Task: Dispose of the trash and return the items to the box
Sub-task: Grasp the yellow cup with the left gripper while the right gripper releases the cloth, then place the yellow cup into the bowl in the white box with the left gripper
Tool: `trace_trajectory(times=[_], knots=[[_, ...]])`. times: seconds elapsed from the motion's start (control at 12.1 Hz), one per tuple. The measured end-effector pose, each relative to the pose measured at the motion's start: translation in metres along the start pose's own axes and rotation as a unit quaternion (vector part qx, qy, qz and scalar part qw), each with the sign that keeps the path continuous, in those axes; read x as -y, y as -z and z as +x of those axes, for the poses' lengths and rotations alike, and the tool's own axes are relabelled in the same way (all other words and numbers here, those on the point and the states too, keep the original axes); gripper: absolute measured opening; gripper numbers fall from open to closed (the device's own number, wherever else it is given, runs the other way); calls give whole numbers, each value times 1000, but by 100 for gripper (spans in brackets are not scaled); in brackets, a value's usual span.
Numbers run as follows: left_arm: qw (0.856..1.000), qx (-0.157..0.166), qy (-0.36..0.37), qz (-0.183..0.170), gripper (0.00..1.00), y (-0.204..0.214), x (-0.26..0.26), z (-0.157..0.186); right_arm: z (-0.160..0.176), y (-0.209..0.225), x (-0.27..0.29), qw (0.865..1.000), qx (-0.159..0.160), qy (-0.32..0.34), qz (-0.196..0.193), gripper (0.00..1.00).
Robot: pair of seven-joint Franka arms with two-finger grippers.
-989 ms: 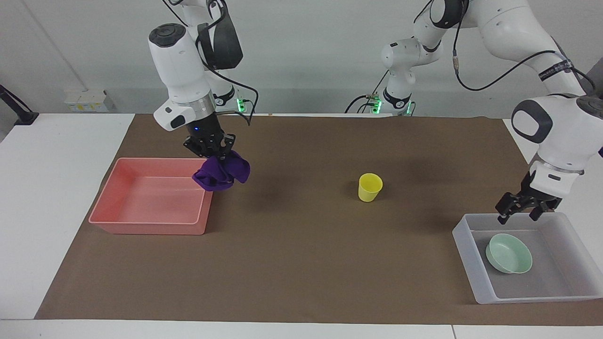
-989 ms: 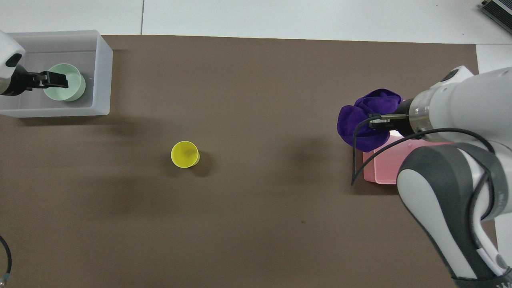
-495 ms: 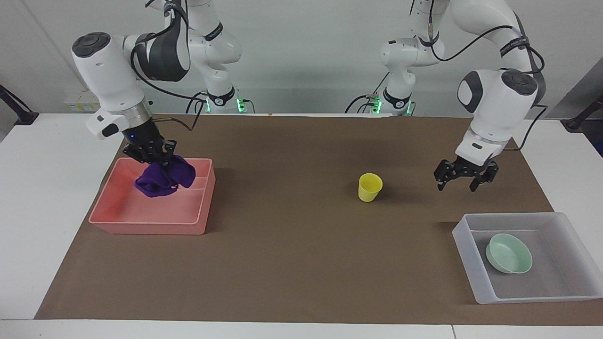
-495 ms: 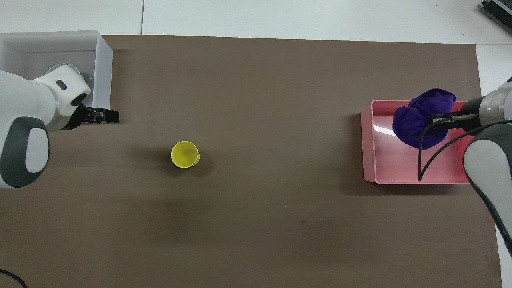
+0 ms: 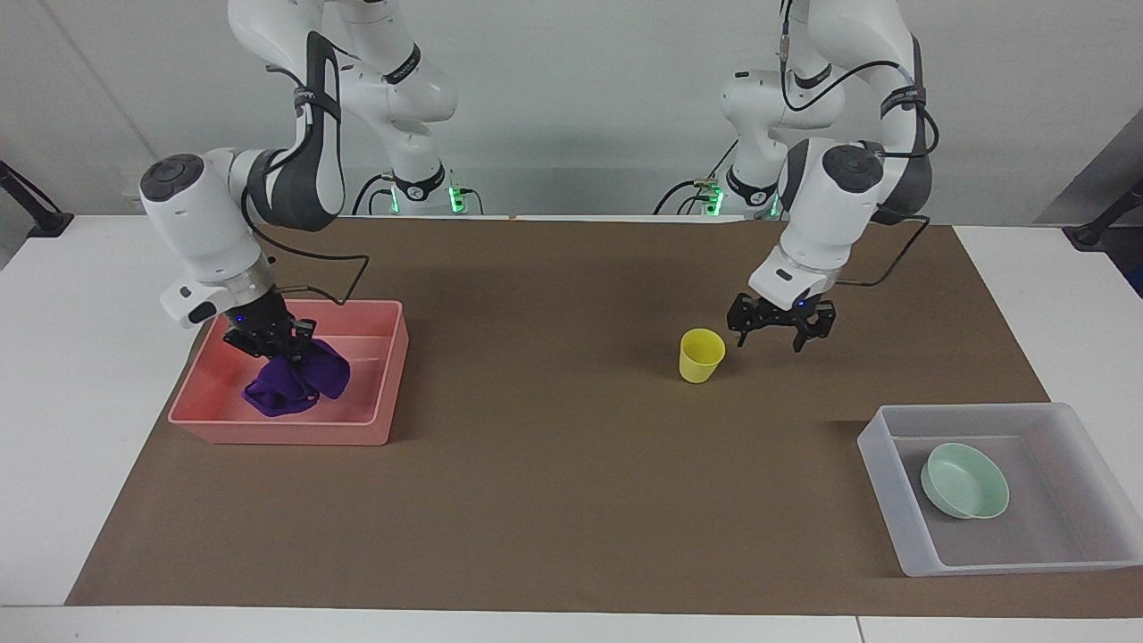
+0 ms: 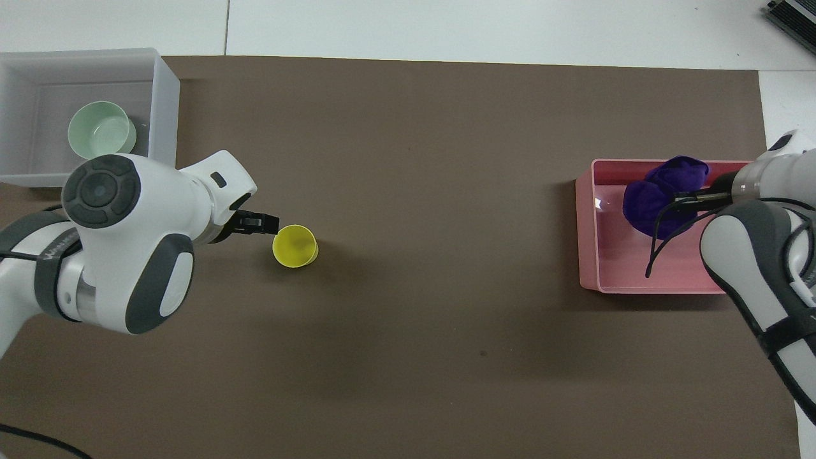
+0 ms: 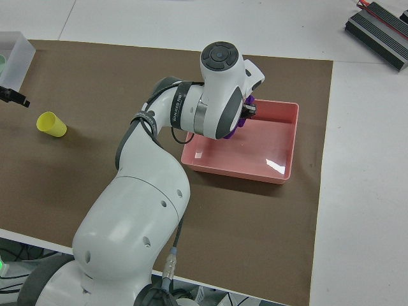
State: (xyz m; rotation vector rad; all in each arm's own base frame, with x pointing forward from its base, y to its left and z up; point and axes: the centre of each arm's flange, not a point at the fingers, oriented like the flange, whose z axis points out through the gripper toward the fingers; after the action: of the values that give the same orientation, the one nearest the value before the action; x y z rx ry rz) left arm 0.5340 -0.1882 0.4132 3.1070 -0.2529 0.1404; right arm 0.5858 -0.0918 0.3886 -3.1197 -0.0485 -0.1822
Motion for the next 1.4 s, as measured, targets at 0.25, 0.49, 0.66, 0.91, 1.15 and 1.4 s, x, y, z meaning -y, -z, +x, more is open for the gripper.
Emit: trace_trajectory(times=[0.25, 0.49, 0.66, 0.91, 1.15, 1.4], knots=[[1000, -22, 1, -8, 96, -33, -25, -21, -15, -41, -1, 1000, 6, -3, -1, 15], [999, -36, 5, -12, 67, -57, -24, -36, -19, -65, -3, 1000, 2, -5, -3, 15], [999, -40, 6, -13, 37, -58, -23, -37, -19, -75, -4, 1000, 6, -6, -3, 15], [999, -46, 8, -15, 3, -55, -24, -35, -20, -77, -4, 1000, 7, -6, -3, 15], [998, -64, 18, -17, 3, -34, -16, -23, -20, -77, -4, 1000, 7, -6, -3, 38], [993, -99, 56, -13, 3, 20, 36, 15, -18, -75, -4, 1000, 5, -5, -3, 77]])
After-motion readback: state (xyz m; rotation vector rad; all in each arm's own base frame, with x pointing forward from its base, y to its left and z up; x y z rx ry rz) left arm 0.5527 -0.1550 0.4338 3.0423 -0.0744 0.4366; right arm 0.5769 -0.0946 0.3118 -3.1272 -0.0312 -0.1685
